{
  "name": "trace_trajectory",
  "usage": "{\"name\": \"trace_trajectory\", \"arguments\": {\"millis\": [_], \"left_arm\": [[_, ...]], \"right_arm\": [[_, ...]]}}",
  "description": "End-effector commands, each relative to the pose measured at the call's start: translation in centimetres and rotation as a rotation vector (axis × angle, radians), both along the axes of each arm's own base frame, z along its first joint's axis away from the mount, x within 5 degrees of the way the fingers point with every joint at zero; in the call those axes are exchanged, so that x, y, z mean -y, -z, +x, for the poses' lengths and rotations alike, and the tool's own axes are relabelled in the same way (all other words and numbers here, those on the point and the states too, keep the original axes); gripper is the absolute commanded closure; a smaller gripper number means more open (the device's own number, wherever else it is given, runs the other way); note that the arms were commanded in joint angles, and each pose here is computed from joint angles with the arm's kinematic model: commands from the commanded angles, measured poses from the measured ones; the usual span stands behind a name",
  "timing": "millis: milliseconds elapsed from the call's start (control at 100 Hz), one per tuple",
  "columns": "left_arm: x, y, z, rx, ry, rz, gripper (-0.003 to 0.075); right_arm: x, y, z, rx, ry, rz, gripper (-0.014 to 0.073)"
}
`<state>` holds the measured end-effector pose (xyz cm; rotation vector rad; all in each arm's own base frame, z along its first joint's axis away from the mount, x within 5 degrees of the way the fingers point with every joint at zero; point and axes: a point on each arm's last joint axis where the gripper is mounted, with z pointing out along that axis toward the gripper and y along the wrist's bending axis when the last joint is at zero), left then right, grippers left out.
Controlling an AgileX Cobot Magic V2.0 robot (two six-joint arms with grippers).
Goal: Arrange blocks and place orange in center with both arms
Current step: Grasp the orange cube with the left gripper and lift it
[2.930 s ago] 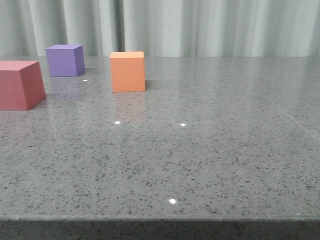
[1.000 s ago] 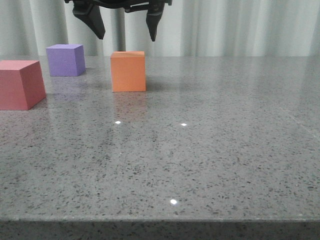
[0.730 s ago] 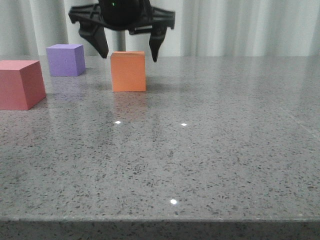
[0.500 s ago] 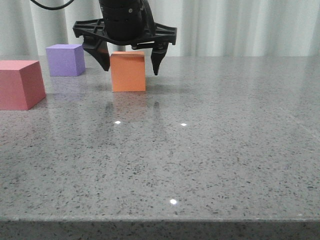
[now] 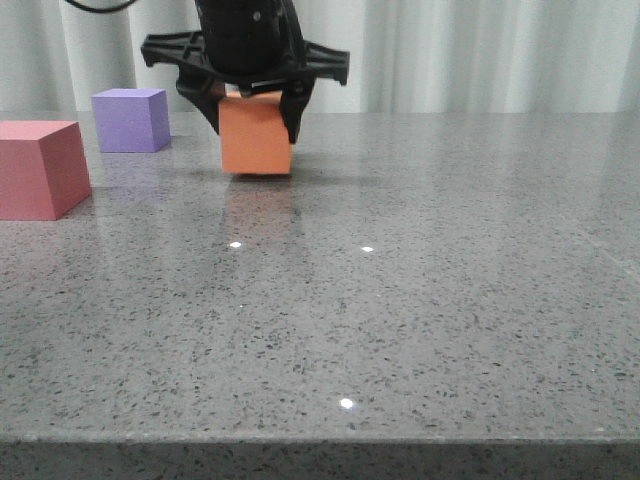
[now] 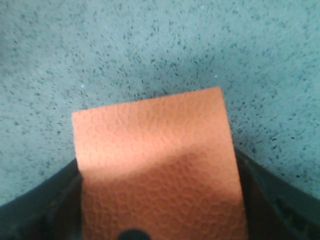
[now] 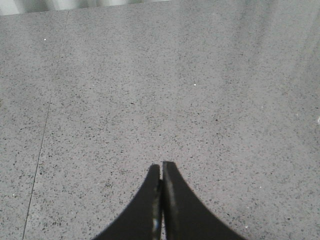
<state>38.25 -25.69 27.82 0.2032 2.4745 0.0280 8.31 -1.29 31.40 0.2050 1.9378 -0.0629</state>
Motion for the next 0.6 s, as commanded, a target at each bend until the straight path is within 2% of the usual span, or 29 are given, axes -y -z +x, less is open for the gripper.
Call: {"name": "trace_trajectory", "arguments": {"millis": [0, 330, 470, 590], "left_arm": [[-1.0, -6.0, -1.2, 0.152, 0.029, -0.046, 0.0373], [-5.8, -12.0, -2.9, 0.247, 0.072, -0.019, 0.0373], [-9.0, -12.3, -2.8, 0.245, 0.016, -0.01, 0.0373], [-11.5, -11.3, -2.7, 0.222, 0.001, -0.016, 0.0373]], "right_arm": [[0.1, -1.4, 0.1, 0.08, -0.006, -0.033, 0.0663], [0.1, -1.4, 0.1, 0.08, -0.006, -0.033, 0.0663], [0.1, -1.4, 0.1, 0.08, -0.006, -0.033, 0.0663], [0.1, -1.4, 0.1, 0.08, -0.006, -0.033, 0.0663]]}}
